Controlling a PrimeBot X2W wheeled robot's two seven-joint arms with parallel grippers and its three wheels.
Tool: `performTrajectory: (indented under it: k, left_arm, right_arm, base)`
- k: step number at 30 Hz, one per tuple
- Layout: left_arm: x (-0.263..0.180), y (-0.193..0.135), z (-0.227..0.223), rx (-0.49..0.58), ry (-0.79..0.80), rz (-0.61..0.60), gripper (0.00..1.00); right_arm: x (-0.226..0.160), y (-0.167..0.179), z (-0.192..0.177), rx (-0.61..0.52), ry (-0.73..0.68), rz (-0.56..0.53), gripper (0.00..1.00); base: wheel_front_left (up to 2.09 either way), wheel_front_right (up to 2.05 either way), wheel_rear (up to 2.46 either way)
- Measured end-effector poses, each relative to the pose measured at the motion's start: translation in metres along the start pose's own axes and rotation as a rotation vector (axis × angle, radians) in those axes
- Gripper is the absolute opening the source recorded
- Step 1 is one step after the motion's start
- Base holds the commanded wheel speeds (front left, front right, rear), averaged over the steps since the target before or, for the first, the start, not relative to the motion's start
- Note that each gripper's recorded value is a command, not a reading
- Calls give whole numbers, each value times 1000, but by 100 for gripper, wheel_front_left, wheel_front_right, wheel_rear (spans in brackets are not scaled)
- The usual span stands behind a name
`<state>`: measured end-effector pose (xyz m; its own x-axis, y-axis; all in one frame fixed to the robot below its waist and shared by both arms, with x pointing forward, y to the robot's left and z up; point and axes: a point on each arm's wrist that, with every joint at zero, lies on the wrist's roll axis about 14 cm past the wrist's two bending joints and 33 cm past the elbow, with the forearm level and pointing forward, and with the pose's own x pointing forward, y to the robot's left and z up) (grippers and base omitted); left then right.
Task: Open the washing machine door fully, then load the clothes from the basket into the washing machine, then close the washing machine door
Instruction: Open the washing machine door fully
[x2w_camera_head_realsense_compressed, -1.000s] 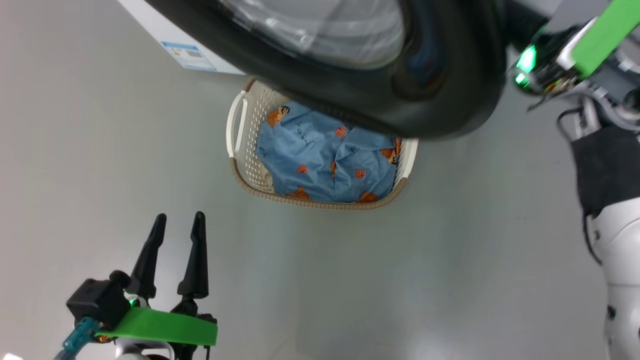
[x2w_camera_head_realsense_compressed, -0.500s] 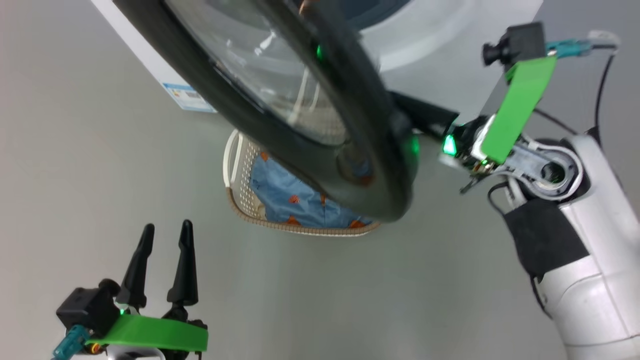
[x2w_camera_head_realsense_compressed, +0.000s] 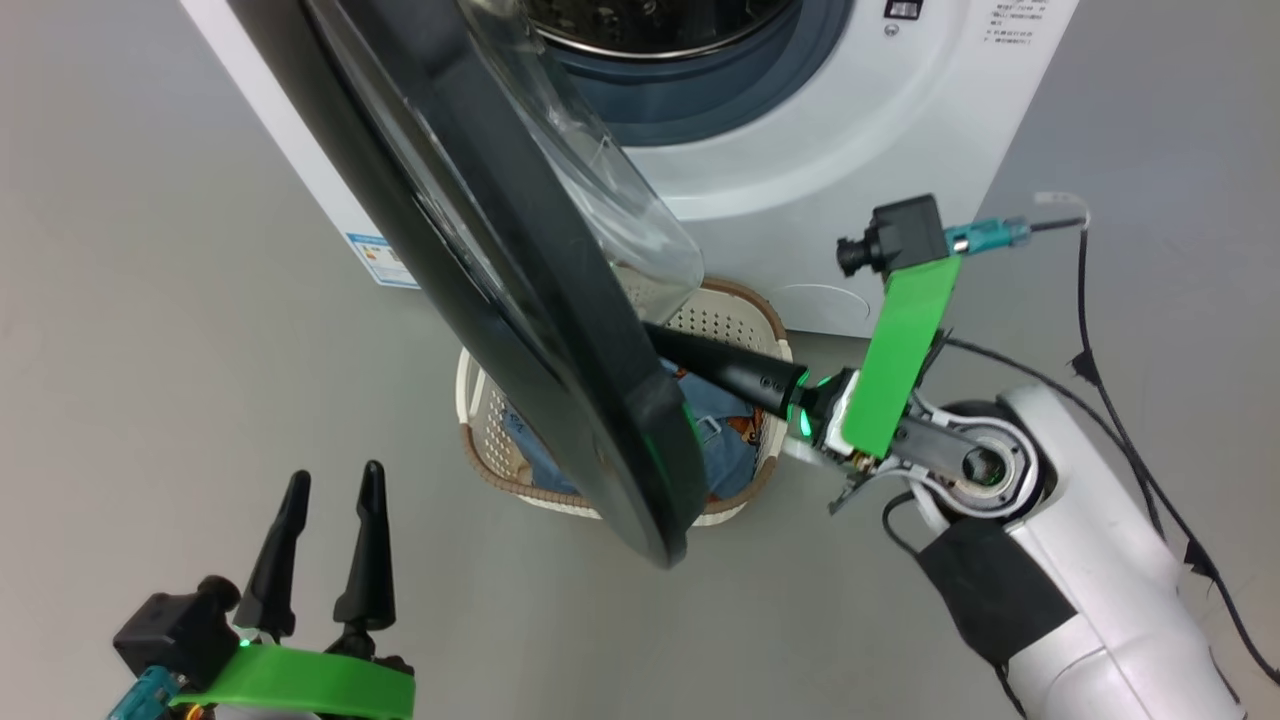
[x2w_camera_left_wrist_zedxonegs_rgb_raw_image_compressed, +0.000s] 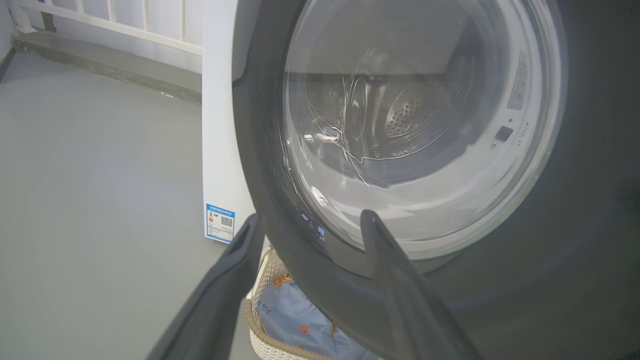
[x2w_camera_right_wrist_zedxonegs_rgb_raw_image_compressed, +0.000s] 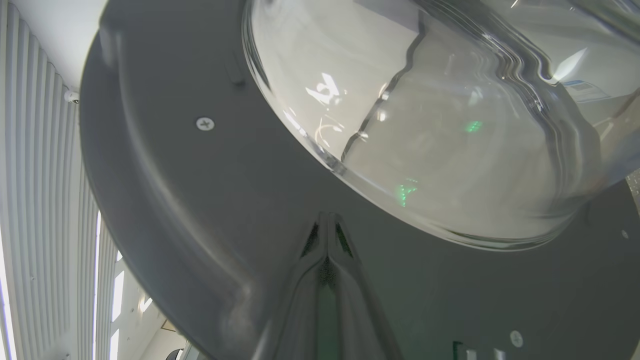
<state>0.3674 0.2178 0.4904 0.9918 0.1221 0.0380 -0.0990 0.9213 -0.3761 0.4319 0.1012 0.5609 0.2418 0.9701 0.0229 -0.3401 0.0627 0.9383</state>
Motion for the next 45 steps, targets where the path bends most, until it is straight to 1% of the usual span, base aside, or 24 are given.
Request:
performTrajectory:
  k: [16, 30, 36, 45]
  left_arm:
    - [-11, 4, 16, -6, -45, 15, 100]
    - [-22, 5, 21, -10, -59, 20, 100]
    - [-27, 6, 21, -14, -58, 25, 100]
    - [-31, 7, 23, -1, -64, 22, 100]
  right_arm:
    - [22, 5, -46, 15, 69, 3, 0]
    - [31, 17, -73, 24, 105, 21, 0]
    - [32, 21, -78, 22, 105, 20, 0]
    - [19, 38, -66, 12, 11, 46, 0]
  base:
    - [0, 0, 0]
    - [0, 0, 0]
    - [0, 0, 0]
    - [0, 0, 0]
